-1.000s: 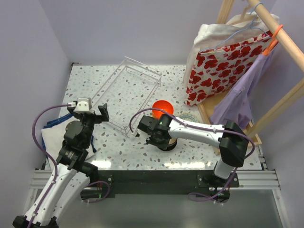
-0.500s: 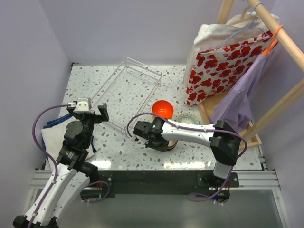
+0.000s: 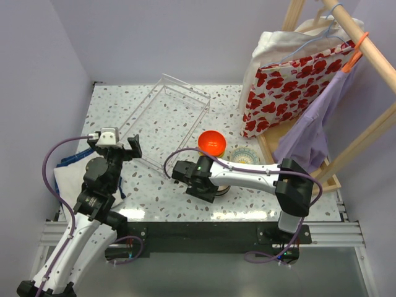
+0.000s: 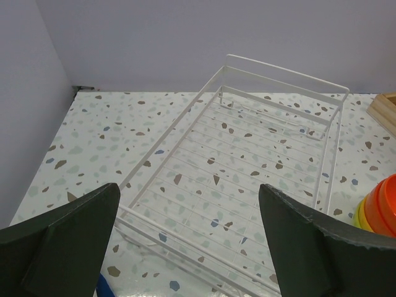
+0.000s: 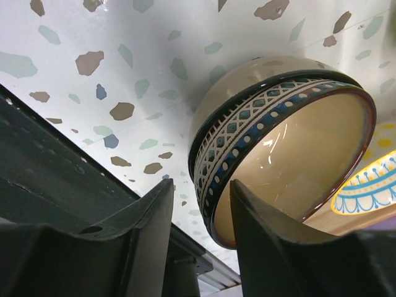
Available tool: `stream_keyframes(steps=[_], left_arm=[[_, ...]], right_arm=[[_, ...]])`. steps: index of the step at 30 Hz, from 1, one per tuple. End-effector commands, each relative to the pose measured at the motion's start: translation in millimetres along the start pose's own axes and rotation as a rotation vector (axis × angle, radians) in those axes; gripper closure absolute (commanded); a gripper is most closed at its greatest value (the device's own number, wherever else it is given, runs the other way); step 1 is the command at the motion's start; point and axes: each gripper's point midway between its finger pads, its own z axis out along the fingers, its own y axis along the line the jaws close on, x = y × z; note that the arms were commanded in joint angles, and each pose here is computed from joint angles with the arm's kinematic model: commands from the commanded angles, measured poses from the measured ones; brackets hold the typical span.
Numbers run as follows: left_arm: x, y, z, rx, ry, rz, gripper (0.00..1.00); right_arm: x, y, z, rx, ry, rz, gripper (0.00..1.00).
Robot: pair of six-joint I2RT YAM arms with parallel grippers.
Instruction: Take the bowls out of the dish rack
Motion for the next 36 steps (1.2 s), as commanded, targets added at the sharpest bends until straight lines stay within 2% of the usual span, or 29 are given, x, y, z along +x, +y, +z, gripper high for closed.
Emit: stream_keyframes(steps=[1,8,14,18,27,34,36], left_arm=[[-13,-1,3,0.002,-0.053,0.006,0.0],[-12,-2,3,0.007,-0.051,0.007,0.0],[-11,-2,3,0.01,-0.05,0.008,0.0],[-11,-2,3,0.01,-0.048,0.007,0.0],[-11,-3,3,0.011,-0.043,0.006,0.0],[-10,-4,4,0.013,-0.035,-0.008,0.0],[-13,-3,2,0.012,-0.038,-0.016,0.0]], right_arm=[[-13,-5,-23,0.051,-0.118,0.071,0.51],[-24,-1,-27,0.053,-0.24,0.154,0.46],[-22,-5,-9,0.1,-0.315,0.217,0.44],[-31,-4,-5,0.094,-0.412,0.265,0.43],[-27,-12,6,0.14,-0.508,0.357,0.42],[-31,-22,-24,0.135,-0.654,0.407,0.41],[-34,-28,-47,0.126,-0.732,0.424,0.36]])
